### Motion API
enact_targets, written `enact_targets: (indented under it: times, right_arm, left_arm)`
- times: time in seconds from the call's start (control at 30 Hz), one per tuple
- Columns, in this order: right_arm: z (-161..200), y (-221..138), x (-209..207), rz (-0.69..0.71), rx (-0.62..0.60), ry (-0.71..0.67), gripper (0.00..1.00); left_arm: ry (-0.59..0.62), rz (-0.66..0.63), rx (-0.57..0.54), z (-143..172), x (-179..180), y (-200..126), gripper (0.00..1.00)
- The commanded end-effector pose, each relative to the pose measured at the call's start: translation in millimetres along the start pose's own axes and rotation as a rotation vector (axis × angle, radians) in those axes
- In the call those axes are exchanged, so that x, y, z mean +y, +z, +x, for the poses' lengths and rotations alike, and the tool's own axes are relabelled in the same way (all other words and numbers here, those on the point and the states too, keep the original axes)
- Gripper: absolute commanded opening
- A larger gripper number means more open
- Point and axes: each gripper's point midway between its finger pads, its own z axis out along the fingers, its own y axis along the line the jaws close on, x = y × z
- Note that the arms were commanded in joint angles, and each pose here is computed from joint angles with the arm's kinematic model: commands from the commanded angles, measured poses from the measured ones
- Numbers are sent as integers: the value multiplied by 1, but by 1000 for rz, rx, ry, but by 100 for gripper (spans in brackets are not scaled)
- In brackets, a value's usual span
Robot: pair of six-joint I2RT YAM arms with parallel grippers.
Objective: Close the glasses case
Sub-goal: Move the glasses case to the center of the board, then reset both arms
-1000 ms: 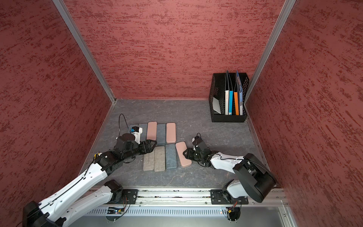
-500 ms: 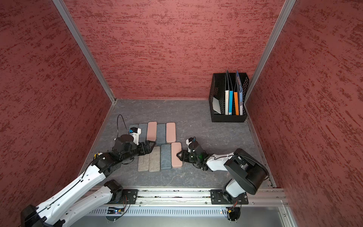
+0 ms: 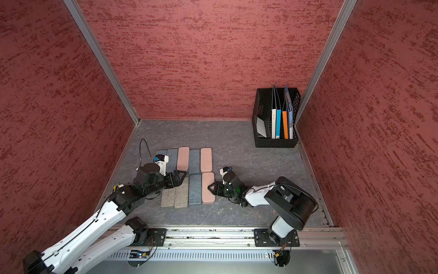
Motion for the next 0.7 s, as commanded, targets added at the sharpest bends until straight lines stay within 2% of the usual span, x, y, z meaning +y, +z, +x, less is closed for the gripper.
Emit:
enact_targets:
  times: [0.0, 0.1, 0.17, 0.2, 0.43, 0.53, 0.63, 0.67]
  right_arm:
    - [15, -7, -27, 122, 44, 8, 67]
    - [-3, -31, -25, 168, -11, -34, 83]
    - [-20, -56, -30, 226, -76, -68, 96]
    - [-31, -72, -32, 259, -125, -86, 98]
    - [-107, -199, -62, 534, -512, -203, 99]
    - [-139, -239, -77, 653, -632, -219, 99]
    - [-169, -261, -113, 786, -730, -194, 99]
    - [-176, -264, -121, 783, -752, -160, 99]
  left_arm:
    - [26, -4, -12, -1, 1, -7, 87]
    - [31, -4, -43, -5, 2, -15, 88]
    - [18, -20, -72, -9, 8, -21, 98]
    - [7, -39, -85, -10, 14, -23, 100]
    - [-109, -251, -235, -40, 81, -29, 100]
    - [-127, -374, -368, -61, 117, -33, 100]
    - [-101, -525, -517, -78, 158, -41, 100]
    - [-86, -563, -564, -81, 168, -44, 100]
